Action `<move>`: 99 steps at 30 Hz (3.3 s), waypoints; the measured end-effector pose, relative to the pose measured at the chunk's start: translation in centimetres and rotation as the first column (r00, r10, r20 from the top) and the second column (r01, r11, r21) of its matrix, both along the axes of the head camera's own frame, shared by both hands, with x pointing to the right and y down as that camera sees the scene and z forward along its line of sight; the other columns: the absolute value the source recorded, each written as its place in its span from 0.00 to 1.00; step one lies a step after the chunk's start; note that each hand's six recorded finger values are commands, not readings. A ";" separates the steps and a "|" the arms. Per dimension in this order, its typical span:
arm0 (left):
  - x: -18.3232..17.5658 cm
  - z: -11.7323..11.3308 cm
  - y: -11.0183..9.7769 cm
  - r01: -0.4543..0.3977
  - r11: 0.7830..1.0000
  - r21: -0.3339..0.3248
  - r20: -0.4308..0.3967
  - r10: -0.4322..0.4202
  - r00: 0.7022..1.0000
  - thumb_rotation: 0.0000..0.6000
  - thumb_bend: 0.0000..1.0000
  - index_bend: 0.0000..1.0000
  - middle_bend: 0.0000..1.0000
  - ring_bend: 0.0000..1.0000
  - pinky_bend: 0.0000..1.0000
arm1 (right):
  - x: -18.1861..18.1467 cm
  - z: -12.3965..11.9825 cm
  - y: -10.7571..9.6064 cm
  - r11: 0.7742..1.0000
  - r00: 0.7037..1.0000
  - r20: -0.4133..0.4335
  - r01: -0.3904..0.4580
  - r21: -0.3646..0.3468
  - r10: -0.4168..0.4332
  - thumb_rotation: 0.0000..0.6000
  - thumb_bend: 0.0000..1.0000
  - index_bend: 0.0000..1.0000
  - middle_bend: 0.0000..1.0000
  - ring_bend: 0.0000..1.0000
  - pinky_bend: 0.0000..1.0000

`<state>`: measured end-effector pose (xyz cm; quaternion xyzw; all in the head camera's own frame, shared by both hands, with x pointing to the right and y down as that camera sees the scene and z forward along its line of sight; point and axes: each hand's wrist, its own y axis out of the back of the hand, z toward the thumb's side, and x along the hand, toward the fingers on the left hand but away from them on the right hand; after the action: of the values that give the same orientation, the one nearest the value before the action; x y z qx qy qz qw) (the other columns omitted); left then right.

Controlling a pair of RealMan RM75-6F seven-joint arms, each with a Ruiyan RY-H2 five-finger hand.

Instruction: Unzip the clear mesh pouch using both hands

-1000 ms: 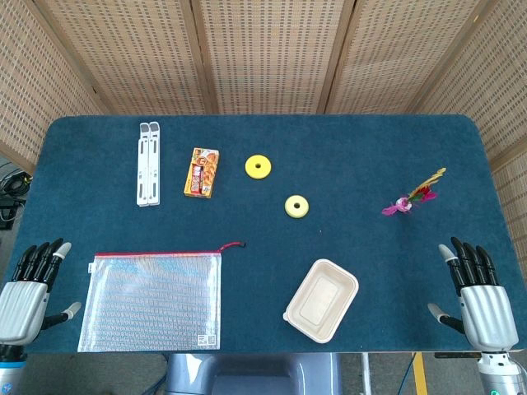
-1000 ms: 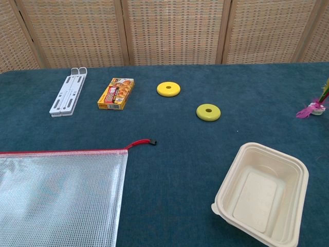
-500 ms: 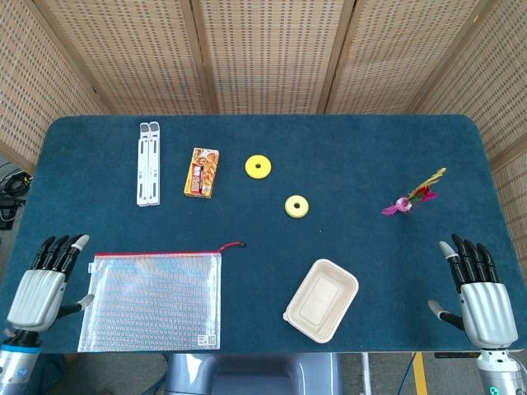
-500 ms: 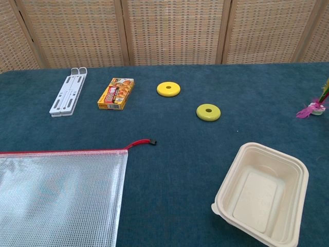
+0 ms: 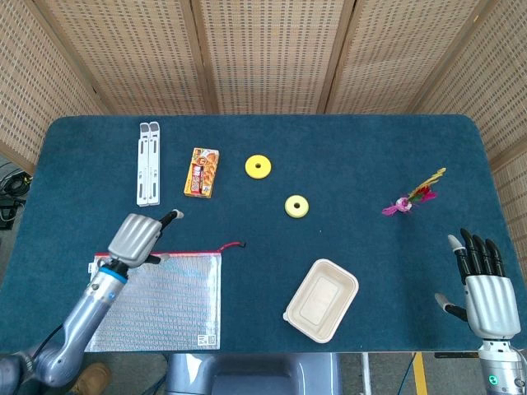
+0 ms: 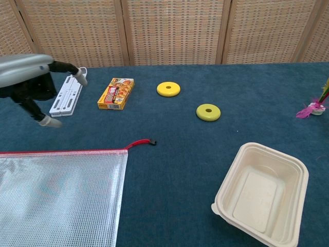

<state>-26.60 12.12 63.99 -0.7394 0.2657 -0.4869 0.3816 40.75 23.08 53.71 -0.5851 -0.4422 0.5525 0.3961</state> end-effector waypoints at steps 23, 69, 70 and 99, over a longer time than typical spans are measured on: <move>13.3 9.3 -1.3 -0.071 0.975 -0.211 0.062 0.086 0.994 1.00 0.34 0.45 0.98 0.94 1.00 | 1.6 1.2 -0.4 0.998 0.998 -0.029 -0.058 -0.029 0.057 1.00 0.00 0.07 0.00 0.00 0.00; 13.1 9.1 -1.8 -0.026 0.979 -0.200 0.006 0.028 1.000 1.00 0.56 0.80 0.98 0.94 1.00 | 1.7 1.7 -0.4 0.997 0.998 -0.011 -0.059 -0.055 0.058 1.00 0.00 0.07 0.00 0.00 0.00; 12.9 8.8 -2.1 -0.019 0.980 -0.196 -0.004 0.019 1.000 1.00 0.57 0.81 0.98 0.94 1.00 | 1.6 1.8 -0.4 0.997 0.998 -0.009 -0.056 -0.058 0.056 1.00 0.00 0.07 0.00 0.00 0.00; 14.2 -2.3 -10.7 0.059 0.997 -0.046 -0.427 -0.073 0.901 1.00 0.57 0.85 1.00 0.96 1.00 | -15.6 9.0 -14.3 0.846 0.777 0.603 0.189 -0.498 0.181 1.00 0.10 0.25 0.83 0.85 0.94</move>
<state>-12.43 1.41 61.70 -0.8250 0.3600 -0.3293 0.2853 25.16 8.79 62.76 -0.8225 -0.3762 0.4239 0.0480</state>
